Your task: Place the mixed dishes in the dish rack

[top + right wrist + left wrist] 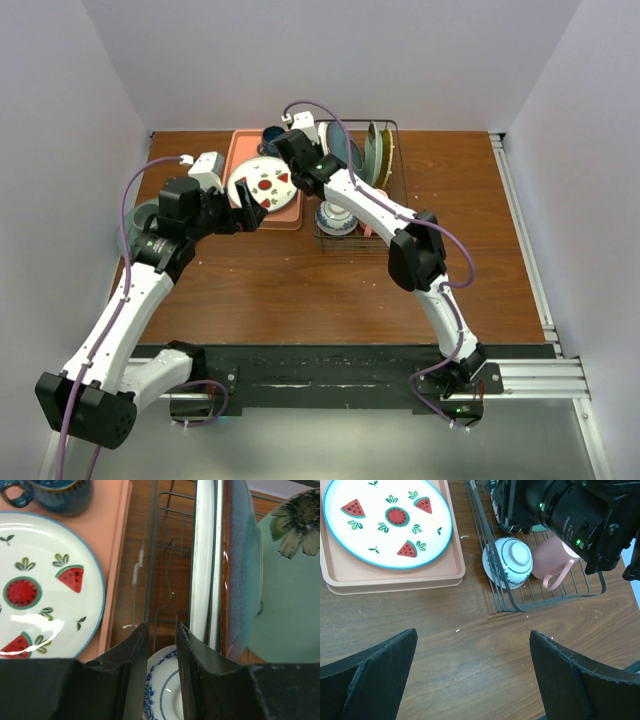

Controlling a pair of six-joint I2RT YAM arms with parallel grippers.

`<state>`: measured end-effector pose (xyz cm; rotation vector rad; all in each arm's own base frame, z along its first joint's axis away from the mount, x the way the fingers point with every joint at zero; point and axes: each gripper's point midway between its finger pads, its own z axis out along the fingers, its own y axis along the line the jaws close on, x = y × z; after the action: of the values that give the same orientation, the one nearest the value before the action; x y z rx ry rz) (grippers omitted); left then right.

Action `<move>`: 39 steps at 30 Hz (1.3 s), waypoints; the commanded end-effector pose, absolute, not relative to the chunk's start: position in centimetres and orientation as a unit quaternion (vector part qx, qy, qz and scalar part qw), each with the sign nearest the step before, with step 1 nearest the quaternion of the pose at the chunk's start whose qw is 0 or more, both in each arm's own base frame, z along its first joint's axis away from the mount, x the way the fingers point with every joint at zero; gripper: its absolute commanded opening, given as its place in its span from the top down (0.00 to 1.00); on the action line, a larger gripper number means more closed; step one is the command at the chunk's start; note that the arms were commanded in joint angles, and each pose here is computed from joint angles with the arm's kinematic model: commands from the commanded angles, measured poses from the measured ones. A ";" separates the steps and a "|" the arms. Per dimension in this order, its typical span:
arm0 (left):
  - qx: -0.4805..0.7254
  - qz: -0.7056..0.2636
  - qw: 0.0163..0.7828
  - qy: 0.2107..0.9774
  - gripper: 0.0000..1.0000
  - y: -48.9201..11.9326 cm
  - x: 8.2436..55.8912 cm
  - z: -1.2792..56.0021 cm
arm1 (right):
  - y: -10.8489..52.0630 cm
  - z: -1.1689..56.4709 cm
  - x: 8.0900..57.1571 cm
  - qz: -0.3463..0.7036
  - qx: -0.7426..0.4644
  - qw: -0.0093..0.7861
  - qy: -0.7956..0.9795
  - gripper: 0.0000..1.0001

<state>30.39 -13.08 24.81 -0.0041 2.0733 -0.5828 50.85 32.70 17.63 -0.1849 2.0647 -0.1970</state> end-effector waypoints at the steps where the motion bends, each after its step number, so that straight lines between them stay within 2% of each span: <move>1: -0.002 -0.235 0.484 0.843 0.00 -12.9 30.8 25.1 | 28.6 24.2 51.9 -0.124 0.020 0.561 0.818 0.68; 12: -0.002 -0.238 0.479 0.845 0.00 -13.1 30.7 24.6 | 22.7 25.0 51.3 -0.109 0.102 0.541 0.827 0.66; 23: -0.002 -0.236 0.472 0.849 0.00 -13.1 30.8 24.0 | 23.1 24.0 51.0 -0.076 0.115 0.523 0.841 0.58; 39: -0.003 -0.232 0.471 0.851 0.00 -13.1 30.9 23.7 | 20.3 24.1 50.8 -0.086 0.155 0.515 0.839 0.57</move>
<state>30.47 -13.06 23.40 -0.0114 2.1106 -0.5741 50.97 22.15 21.55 0.2733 2.0704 -0.2230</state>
